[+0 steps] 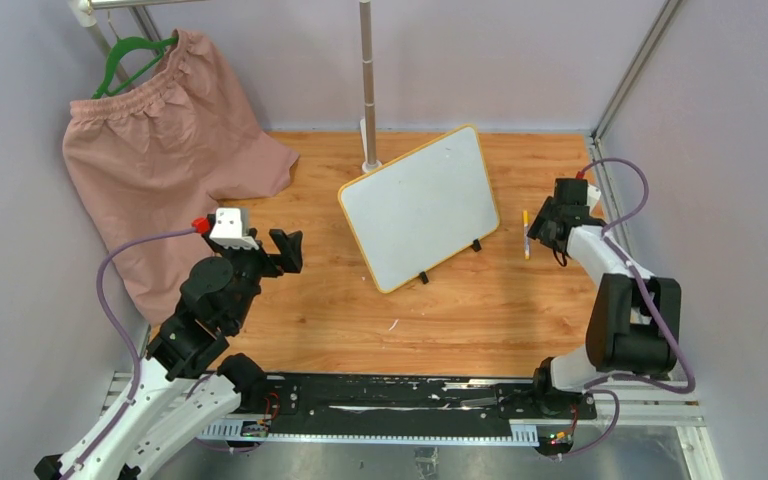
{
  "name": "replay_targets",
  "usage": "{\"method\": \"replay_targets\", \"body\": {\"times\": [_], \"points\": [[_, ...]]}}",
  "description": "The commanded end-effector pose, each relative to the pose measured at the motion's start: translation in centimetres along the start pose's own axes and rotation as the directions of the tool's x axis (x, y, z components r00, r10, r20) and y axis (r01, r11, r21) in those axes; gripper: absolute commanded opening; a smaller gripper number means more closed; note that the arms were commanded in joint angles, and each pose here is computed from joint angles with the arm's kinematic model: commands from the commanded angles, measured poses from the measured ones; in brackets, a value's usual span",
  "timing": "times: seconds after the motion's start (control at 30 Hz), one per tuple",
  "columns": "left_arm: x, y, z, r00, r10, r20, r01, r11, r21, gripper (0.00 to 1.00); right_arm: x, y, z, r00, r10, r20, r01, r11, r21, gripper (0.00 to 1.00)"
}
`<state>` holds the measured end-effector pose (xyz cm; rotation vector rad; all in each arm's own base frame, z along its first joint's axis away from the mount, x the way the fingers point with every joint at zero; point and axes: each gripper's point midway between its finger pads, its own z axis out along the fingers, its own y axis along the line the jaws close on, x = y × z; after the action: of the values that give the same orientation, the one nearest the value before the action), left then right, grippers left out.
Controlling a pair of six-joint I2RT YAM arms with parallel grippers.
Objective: Write a sentence on the whiteboard
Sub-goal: Open the whiteboard marker at the center of the board.
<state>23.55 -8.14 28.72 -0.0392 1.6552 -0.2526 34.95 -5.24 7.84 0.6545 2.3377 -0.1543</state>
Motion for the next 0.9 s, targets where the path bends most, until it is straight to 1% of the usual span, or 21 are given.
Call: {"method": "replay_targets", "body": {"times": [0.0,0.1,0.17,0.3,0.53,0.87], "points": [[-0.3,-0.2,0.0,1.000,0.009,0.023,-0.009,1.000,0.011,1.00,-2.1,1.4,1.6,0.999,-0.040,0.006,0.040,0.998,-0.041,0.64],[-0.2,-0.1,0.1,1.000,0.016,0.017,-0.016,1.000,0.007,1.00,-1.8,1.9,2.7,0.997,-0.068,-0.030,0.067,0.997,-0.047,0.58],[-0.1,-0.1,0.1,1.000,0.019,0.016,-0.019,1.000,0.003,1.00,-1.6,2.3,3.3,0.996,-0.078,-0.046,0.075,0.995,-0.063,0.56],[0.1,0.0,0.3,1.000,0.026,0.009,-0.026,1.000,-0.001,1.00,-1.5,3.5,4.2,0.993,-0.089,-0.073,0.081,0.991,-0.106,0.56],[0.3,0.0,0.4,0.999,0.034,0.000,-0.034,0.999,-0.005,1.00,-1.0,4.2,5.2,0.989,-0.096,-0.114,0.082,0.989,-0.122,0.58],[0.3,0.1,0.4,0.999,0.037,0.000,-0.037,0.999,-0.011,1.00,0.7,4.4,6.4,0.976,-0.127,-0.176,0.107,0.987,-0.117,0.52]]}}
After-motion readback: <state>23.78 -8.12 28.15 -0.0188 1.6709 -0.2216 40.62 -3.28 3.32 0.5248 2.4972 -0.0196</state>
